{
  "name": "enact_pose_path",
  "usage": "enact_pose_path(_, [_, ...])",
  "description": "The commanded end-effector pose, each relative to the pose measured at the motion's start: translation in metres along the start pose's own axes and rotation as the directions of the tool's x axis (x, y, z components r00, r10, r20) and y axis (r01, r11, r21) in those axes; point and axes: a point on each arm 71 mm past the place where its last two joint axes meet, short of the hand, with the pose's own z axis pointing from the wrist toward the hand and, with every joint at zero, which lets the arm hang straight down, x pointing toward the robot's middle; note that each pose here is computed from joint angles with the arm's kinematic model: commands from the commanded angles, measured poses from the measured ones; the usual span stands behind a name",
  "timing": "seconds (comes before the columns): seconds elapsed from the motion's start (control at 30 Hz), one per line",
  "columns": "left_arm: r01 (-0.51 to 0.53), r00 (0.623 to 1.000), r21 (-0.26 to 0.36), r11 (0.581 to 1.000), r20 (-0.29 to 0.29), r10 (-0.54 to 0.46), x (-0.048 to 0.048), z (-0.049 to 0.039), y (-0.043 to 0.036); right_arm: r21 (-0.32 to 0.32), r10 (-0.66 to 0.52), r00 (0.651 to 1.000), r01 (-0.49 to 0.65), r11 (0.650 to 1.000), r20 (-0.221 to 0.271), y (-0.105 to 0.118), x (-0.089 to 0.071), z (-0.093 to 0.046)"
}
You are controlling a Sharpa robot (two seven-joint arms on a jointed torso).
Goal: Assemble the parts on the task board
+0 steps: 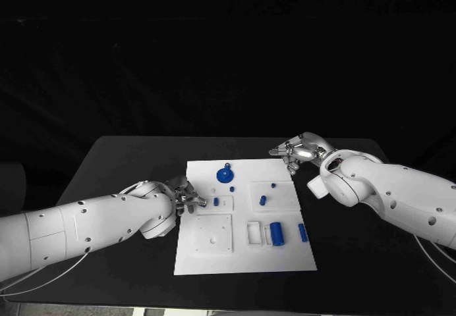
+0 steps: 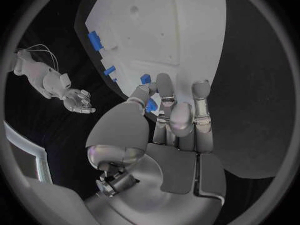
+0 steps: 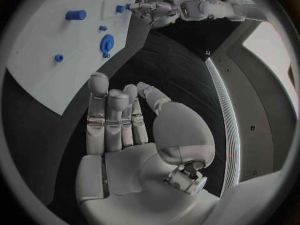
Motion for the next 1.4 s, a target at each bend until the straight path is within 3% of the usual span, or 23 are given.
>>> enact_pose_path(0.03, [0.037, 0.997, 0.024, 0.999, 0.060, -0.039, -0.0035, -0.0013, -0.0029, -0.015, -0.007, 1.000, 0.007, 1.000, -0.003, 0.0010, 0.0000, -0.0002])
enact_pose_path(0.37, [0.057, 0.995, 0.018, 0.998, 0.084, -0.058, -0.0053, 0.0005, -0.0027, -0.013, -0.007, 1.000, 0.007, 1.000, -0.005, 0.0008, 0.0002, 0.0000])
enact_pose_path(0.77, [0.009, 1.000, -0.027, 1.000, -0.013, -0.009, 0.0022, 0.0038, -0.0025, -0.009, -0.006, 1.000, 0.006, 1.000, -0.011, -0.0001, 0.0004, 0.0004])
enact_pose_path(1.4, [-0.017, 1.000, -0.030, 0.999, -0.021, 0.016, 0.0044, 0.0075, -0.0039, -0.010, -0.005, 1.000, 0.005, 1.000, -0.014, 0.0005, 0.0014, 0.0004])
